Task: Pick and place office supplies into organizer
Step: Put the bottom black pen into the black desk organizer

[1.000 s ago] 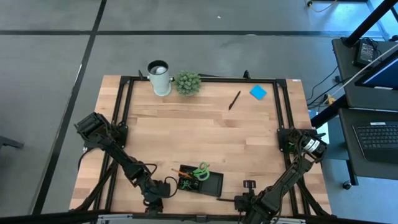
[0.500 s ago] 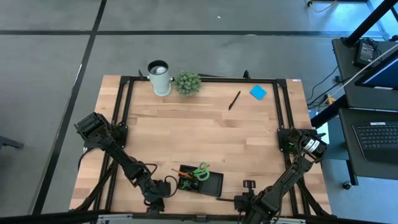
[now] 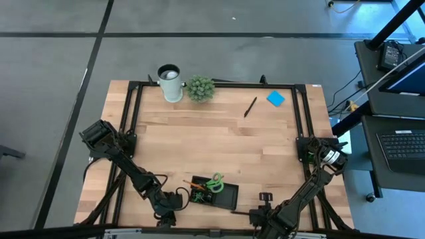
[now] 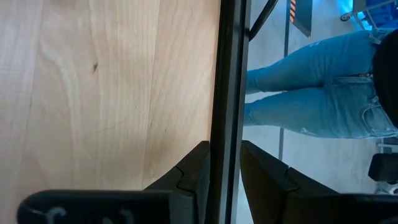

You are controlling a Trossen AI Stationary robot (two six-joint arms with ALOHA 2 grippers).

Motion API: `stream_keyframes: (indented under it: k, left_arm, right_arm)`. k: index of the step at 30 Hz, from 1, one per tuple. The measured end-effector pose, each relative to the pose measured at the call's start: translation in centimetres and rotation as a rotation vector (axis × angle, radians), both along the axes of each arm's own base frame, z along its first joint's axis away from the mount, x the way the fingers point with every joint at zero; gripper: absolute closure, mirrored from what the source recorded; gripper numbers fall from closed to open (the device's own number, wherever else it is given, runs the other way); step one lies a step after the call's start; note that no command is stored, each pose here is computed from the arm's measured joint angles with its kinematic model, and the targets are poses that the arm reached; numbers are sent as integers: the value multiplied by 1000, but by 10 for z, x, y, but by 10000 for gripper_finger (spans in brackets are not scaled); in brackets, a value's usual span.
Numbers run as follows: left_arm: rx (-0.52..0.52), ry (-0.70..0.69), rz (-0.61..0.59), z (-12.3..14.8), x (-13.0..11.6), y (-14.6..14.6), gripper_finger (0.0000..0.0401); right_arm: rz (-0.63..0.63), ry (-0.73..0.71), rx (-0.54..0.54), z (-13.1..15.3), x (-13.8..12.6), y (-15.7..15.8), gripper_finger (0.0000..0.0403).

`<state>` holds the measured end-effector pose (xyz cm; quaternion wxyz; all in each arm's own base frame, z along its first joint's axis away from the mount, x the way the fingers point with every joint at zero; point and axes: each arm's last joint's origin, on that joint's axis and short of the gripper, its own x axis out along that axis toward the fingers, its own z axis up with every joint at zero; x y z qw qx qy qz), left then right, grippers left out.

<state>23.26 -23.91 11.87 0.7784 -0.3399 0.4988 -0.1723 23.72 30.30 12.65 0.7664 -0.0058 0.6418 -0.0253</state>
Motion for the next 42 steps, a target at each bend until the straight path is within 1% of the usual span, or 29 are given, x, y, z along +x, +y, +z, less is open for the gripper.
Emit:
stream_keyframes:
  k: [7, 14, 18, 21, 32, 39, 41, 42]
  left_arm:
    - [0, 0, 0, 0, 0, 0, 319]
    - [-2, 2, 1, 0, 0, 0, 319]
    - [-2, 2, 1, 0, 0, 0, 319]
    - [-2, 2, 1, 0, 0, 0, 319]
    - [-14, 15, -10, 0, -1, -1, 319]
    - [-16, 16, -7, 0, -1, -1, 319]
    - [-25, -3, 2, 2, 2, 0, 319]
    - [-36, -34, 1, 4, 3, -1, 319]
  right_arm:
    - [-1, 8, -44, 6, 0, 0, 353]
    - [-44, 9, -48, 6, 0, -1, 353]
    - [-72, 6, -40, 11, -1, -2, 353]
    - [-70, 18, -47, 16, -6, -4, 353]
    - [-57, 7, -15, 37, -13, -4, 353]
    - [-57, 2, -32, 50, -17, -10, 353]
    - [-56, 5, -37, 50, -17, -11, 353]
    - [-54, 6, -38, 50, -17, -11, 353]
